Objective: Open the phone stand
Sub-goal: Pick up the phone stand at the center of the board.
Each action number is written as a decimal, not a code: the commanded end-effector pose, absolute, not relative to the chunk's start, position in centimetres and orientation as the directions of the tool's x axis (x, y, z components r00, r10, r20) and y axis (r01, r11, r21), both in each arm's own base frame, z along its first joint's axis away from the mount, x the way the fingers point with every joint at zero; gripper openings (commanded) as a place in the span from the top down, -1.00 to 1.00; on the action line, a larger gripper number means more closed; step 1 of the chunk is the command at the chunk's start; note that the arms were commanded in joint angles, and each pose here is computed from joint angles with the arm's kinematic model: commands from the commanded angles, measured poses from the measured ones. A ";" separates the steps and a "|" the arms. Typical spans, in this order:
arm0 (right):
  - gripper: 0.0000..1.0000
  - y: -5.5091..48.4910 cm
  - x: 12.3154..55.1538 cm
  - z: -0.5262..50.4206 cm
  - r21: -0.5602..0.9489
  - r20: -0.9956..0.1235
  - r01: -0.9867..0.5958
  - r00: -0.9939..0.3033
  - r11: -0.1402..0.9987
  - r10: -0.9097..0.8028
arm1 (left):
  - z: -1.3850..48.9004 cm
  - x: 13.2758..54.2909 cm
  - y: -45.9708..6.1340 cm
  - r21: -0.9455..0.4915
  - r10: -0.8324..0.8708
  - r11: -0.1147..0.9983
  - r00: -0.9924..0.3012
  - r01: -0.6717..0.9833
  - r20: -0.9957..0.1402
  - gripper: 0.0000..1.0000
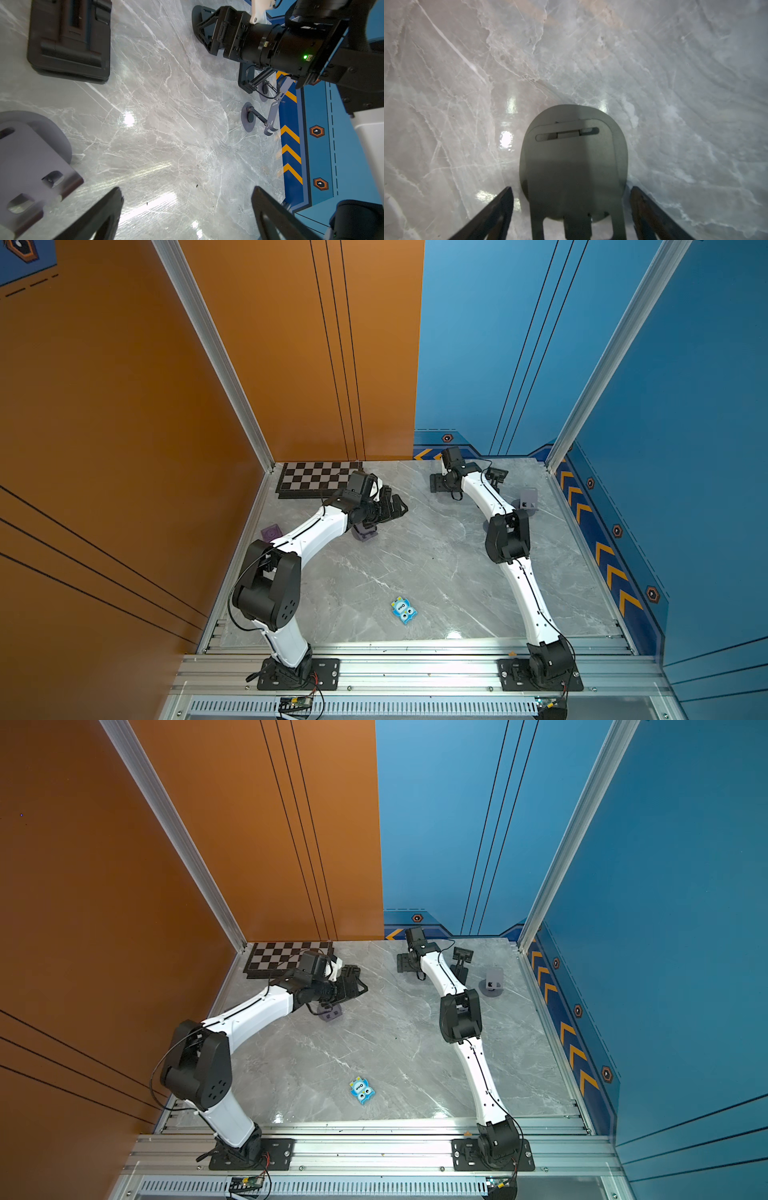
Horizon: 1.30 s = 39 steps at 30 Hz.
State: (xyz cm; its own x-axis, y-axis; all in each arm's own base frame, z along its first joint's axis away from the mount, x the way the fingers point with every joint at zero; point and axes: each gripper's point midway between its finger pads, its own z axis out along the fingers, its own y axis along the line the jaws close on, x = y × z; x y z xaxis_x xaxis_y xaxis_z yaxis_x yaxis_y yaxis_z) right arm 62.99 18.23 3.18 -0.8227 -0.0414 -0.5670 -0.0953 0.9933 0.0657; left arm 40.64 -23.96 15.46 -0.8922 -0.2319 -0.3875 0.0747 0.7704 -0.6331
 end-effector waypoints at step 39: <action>0.16 20.8 47.8 7.4 0.064 -0.358 -0.217 -0.916 0.974 -0.181 | 16.4 39.2 -23.5 -0.612 -0.201 0.782 -0.883 0.117 -0.425 -0.97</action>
